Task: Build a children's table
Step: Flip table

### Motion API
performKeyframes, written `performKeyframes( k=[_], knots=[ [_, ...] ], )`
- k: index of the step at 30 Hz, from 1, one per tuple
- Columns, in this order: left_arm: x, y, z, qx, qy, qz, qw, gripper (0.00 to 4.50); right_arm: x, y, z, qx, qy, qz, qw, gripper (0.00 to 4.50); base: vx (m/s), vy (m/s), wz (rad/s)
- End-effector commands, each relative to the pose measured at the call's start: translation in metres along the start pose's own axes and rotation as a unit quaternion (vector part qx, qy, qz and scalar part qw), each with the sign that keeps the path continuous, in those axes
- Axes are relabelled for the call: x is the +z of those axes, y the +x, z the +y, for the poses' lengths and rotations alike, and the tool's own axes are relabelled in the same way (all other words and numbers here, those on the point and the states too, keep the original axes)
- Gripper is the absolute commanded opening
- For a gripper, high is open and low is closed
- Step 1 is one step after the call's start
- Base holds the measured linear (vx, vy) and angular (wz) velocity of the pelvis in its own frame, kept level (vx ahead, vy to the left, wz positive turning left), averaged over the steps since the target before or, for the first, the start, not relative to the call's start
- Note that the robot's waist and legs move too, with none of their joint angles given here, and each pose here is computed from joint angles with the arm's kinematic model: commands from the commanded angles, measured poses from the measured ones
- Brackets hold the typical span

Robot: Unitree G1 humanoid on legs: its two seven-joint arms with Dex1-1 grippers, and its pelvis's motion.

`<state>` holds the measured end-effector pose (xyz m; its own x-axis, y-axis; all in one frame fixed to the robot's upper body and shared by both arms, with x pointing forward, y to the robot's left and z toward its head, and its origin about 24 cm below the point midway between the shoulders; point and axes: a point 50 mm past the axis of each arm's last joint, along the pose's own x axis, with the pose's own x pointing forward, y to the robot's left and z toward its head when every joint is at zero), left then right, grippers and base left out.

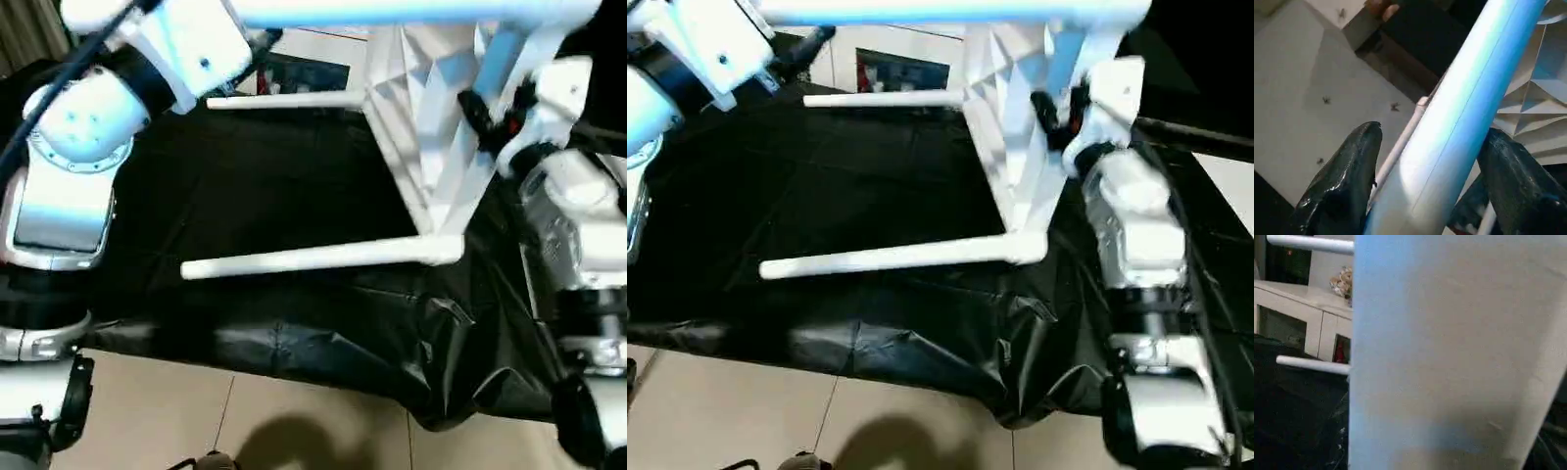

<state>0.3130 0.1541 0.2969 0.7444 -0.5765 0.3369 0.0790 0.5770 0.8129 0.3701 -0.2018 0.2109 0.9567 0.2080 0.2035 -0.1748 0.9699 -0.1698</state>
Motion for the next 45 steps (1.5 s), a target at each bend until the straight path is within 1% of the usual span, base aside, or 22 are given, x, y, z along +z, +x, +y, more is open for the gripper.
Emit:
performKeyframes(
  k=[1,4,9,10,11,12,13,14,15,17,18,20,23,24,27,30,32,34,36,41,44,45],
  knots=[
    [-0.009,-0.001,-0.001,0.071,-0.134,0.001,0.988,3.03,0.036,0.008,0.012,0.067,-0.06,-0.057,0.994,1.91,0.0,0.0,0.0],
    [-0.016,-0.006,-0.001,0.113,-0.187,0.012,0.976,3.03,0.059,0.013,0.012,0.074,-0.086,-0.085,0.99,1.91,0.0,0.0,0.0],
    [-0.023,-0.01,-0.004,0.143,-0.236,0.02,0.961,3.03,0.076,0.016,0.014,0.094,-0.103,-0.113,0.984,1.91,0.0,0.0,0.0],
    [-0.026,-0.012,-0.004,0.171,-0.273,0.02,0.946,3.03,0.088,0.017,0.017,0.108,-0.122,-0.129,0.978,1.91,0.0,0.0,0.0],
    [-0.026,-0.012,-0.004,0.171,-0.273,0.02,0.946,3.03,0.088,0.017,0.017,0.108,-0.122,-0.129,0.978,1.91,0.0,0.0,0.0],
    [-0.027,-0.012,-0.005,0.18,-0.285,0.021,0.941,3.03,0.091,0.018,0.017,0.113,-0.127,-0.134,0.976,1.91,0.0,0.0,0.0],
    [-0.029,-0.014,-0.007,0.199,-0.311,0.024,0.929,3.03,0.1,0.02,0.018,0.12,-0.133,-0.145,0.973,2.44,0.0,0.0,0.0],
    [-0.03,-0.015,-0.009,0.208,-0.324,0.026,0.923,3.03,0.106,0.021,0.019,0.123,-0.137,-0.151,0.971,2.44,0.0,0.0,0.0],
    [-0.031,-0.015,-0.009,0.21,-0.329,0.028,0.92,3.03,0.108,0.021,0.019,0.124,-0.139,-0.154,0.97,2.57,0.0,0.0,0.0],
    [-0.032,-0.016,-0.011,0.22,-0.34,0.036,0.914,3.03,0.115,0.023,0.019,0.128,-0.144,-0.162,0.968,2.64,0.0,0.0,0.0],
    [-0.032,-0.017,-0.014,0.224,-0.346,0.04,0.91,3.03,0.119,0.024,0.02,0.132,-0.147,-0.167,0.966,2.88,0.0,0.0,0.0],
    [-0.033,-0.018,-0.017,0.236,-0.349,0.052,0.905,3.03,0.125,0.026,0.021,0.138,-0.156,-0.177,0.962,2.96,0.0,0.0,0.0],
    [-0.033,-0.018,-0.022,0.241,-0.353,0.057,0.902,3.01,0.132,0.028,0.024,0.145,-0.17,-0.189,0.956,3.21,0.0,0.0,0.0],
    [-0.033,-0.018,-0.023,0.241,-0.354,0.057,0.902,3.01,0.132,0.029,0.024,0.147,-0.17,-0.191,0.956,3.21,0.0,0.0,0.0],
    [-0.032,-0.018,-0.027,0.242,-0.351,0.067,0.902,2.83,0.136,0.031,0.029,0.162,-0.177,-0.2,0.95,3.53,0.0,0.0,0.0],
    [-0.032,-0.018,-0.03,0.243,-0.352,0.072,0.901,2.72,0.136,0.032,0.032,0.174,-0.185,-0.204,0.946,3.57,0.0,0.0,0.0],
    [-0.032,-0.018,-0.033,0.238,-0.351,0.071,0.903,2.65,0.135,0.032,0.039,0.198,-0.196,-0.206,0.938,3.57,0.0,0.0,0.0],
    [-0.032,-0.018,-0.034,0.238,-0.352,0.071,0.902,2.59,0.135,0.032,0.04,0.202,-0.199,-0.206,0.937,3.57,0.0,0.0,0.0],
    [-0.032,-0.019,-0.036,0.233,-0.345,0.07,0.907,2.51,0.137,0.033,0.043,0.213,-0.205,-0.21,0.932,3.57,0.0,0.0,0.0],
    [-0.037,-0.025,-0.047,0.23,-0.326,0.083,0.913,2.35,0.14,0.031,0.053,0.257,-0.226,-0.227,0.912,3.57,0.0,0.0,0.0],
    [-0.039,-0.027,-0.049,0.231,-0.324,0.083,0.914,2.21,0.14,0.03,0.056,0.27,-0.225,-0.235,0.906,3.97,0.0,0.0,0.0],
    [-0.041,-0.029,-0.051,0.23,-0.319,0.086,0.915,2.21,0.139,0.029,0.059,0.279,-0.227,-0.241,0.901,3.97,0.0,0.0,0.0]
  ],
)
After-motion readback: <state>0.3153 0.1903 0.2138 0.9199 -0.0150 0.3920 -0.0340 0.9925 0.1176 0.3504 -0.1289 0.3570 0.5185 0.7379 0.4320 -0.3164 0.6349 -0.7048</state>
